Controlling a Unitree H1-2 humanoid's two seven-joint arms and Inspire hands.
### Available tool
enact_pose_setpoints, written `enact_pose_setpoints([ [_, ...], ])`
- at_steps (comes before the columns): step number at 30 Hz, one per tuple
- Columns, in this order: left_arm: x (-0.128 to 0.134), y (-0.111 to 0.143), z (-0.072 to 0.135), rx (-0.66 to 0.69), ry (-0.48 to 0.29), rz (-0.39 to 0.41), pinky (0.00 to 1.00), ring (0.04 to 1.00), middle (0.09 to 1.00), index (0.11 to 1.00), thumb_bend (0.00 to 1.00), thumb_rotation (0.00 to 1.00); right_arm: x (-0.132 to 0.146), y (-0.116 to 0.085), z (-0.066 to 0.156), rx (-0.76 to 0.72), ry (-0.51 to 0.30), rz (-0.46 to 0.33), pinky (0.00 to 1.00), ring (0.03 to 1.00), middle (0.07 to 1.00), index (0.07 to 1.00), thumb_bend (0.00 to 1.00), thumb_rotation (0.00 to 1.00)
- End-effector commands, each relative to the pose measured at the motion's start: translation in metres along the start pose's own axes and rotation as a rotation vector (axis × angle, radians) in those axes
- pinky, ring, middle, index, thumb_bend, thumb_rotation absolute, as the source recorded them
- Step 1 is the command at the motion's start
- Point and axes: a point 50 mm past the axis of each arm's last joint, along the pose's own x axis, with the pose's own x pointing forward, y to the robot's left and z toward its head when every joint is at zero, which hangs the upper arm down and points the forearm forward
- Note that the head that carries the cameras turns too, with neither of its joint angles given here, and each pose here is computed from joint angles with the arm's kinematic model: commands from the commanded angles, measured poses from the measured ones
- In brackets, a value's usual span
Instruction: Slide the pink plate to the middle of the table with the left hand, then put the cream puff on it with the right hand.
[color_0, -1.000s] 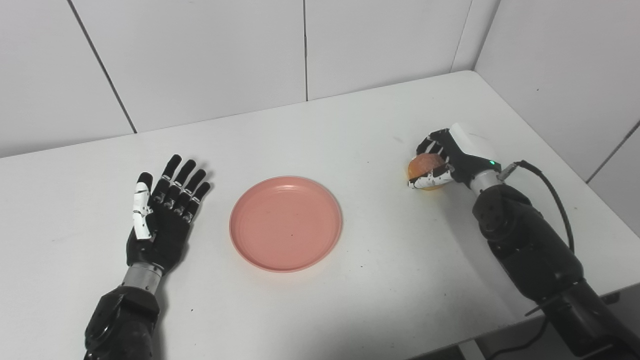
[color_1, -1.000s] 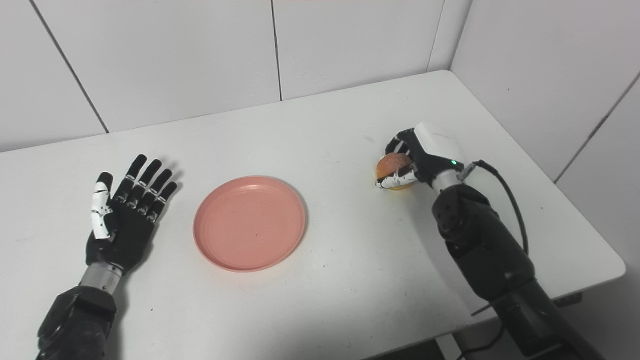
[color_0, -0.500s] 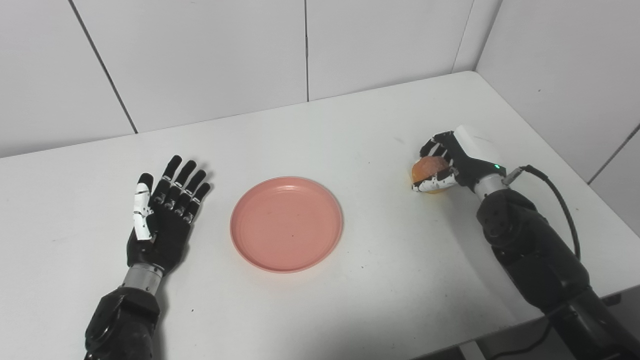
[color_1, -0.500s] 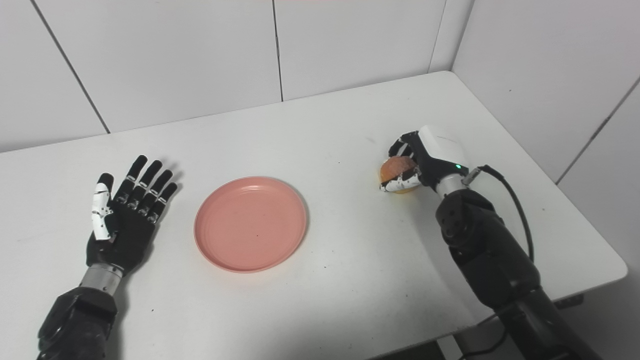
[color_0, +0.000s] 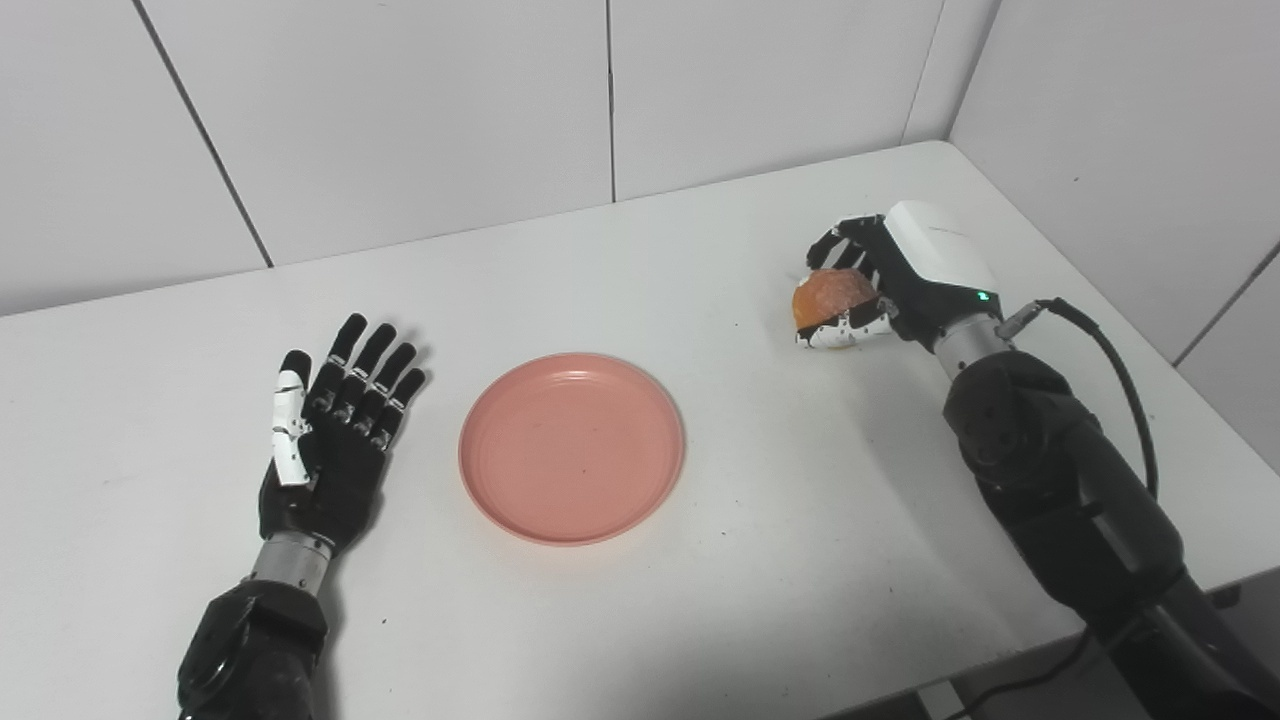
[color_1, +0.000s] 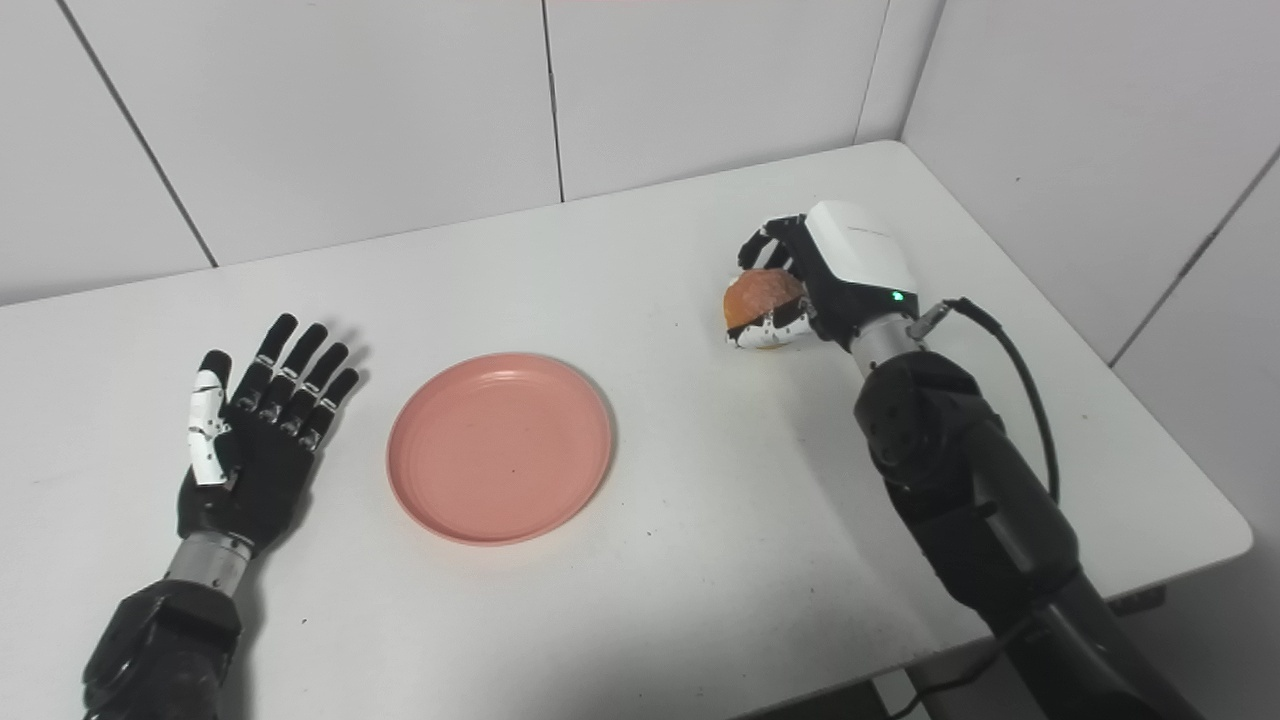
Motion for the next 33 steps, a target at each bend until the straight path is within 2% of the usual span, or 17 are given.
enact_pose_setpoints([
  [1, -0.018, 0.008, -0.033, -0.009, 0.126, 0.097, 0.95, 0.943, 0.945, 0.939, 0.41, 1.0, 0.006, -0.02, 0.021, -0.012, -0.08, -0.071, 0.35, 0.425, 0.449, 0.529, 0.52, 0.0],
  [4, -0.018, 0.001, -0.036, -0.008, 0.127, 0.105, 0.95, 0.947, 0.944, 0.933, 0.41, 1.0, 0.006, -0.019, 0.031, 0.006, -0.114, -0.065, 0.33, 0.399, 0.442, 0.54, 0.52, 0.0],
  [11, -0.016, -0.017, -0.042, 0.008, 0.131, 0.145, 0.91, 0.912, 0.917, 0.906, 0.41, 1.0, 0.009, -0.004, 0.063, 0.029, -0.205, -0.033, 0.3, 0.37, 0.425, 0.538, 0.52, 0.0],
  [16, -0.013, -0.03, -0.046, 0.003, 0.136, 0.149, 0.9, 0.903, 0.913, 0.901, 0.4, 1.0, 0.011, 0.005, 0.083, 0.043, -0.26, 0.003, 0.34, 0.418, 0.449, 0.529, 0.52, 0.0],
  [26, -0.006, -0.055, -0.053, 0.016, 0.14, 0.16, 0.9, 0.893, 0.901, 0.888, 0.39, 1.0, 0.014, 0.017, 0.108, 0.083, -0.379, 0.048, 0.31, 0.373, 0.428, 0.535, 0.52, 0.0],
  [33, -0.002, -0.068, -0.058, 0.013, 0.144, 0.158, 0.89, 0.89, 0.894, 0.885, 0.39, 1.0, 0.01, 0.029, 0.118, 0.098, -0.434, 0.072, 0.32, 0.391, 0.44, 0.535, 0.52, 0.0],
])
